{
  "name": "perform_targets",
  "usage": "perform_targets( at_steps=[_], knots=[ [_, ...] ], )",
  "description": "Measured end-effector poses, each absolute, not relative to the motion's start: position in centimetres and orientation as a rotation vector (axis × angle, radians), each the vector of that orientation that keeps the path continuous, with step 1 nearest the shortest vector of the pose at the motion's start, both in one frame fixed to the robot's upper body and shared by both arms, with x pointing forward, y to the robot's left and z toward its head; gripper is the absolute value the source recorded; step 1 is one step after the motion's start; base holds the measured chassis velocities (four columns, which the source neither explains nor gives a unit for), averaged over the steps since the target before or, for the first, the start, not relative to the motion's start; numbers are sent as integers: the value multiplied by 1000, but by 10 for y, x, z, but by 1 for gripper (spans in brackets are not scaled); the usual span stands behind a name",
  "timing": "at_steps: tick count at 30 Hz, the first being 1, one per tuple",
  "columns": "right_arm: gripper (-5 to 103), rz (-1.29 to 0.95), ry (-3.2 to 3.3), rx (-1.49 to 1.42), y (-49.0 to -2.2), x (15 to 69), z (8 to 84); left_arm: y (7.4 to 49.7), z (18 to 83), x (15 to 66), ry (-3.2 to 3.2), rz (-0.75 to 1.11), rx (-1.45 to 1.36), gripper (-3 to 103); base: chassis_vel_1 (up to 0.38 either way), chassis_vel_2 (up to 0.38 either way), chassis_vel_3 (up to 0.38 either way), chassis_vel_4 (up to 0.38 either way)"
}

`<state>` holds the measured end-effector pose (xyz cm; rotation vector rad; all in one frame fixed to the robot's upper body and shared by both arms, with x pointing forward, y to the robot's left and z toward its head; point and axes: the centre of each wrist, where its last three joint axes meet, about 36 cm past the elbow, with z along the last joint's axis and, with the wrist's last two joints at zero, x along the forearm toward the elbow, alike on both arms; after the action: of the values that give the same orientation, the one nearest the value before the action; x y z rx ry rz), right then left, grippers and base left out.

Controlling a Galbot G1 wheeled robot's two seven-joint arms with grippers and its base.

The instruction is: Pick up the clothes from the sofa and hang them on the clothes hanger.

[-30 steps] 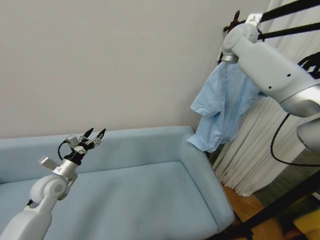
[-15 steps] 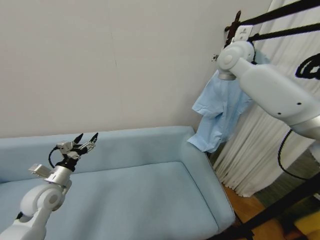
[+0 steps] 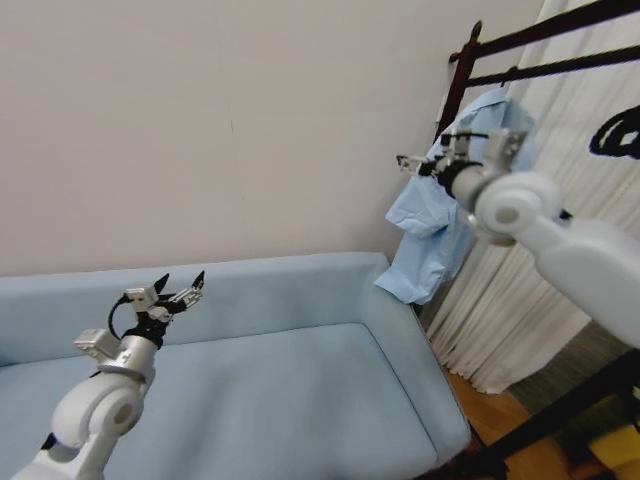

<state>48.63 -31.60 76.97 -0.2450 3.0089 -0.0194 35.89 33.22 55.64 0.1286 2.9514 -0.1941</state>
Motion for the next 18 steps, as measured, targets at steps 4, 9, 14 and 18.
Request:
perform_targets(
  at_steps=[4,9,14,18],
  knots=[
    [100,-88,2994,-268,-303,476,717,330,547,352,2973,-159,80,100,0,0,0,0],
    [100,-99,3008,-306,-277,465,659,322,535,338,2996,-174,33,100,0,0,0,0],
    [100,-77,3030,-301,-260,457,609,312,520,326,3010,-195,-26,100,0,0,0,0],
    [100,-67,3045,-280,-253,447,584,306,512,320,3013,-182,-59,100,0,0,0,0]
  ],
)
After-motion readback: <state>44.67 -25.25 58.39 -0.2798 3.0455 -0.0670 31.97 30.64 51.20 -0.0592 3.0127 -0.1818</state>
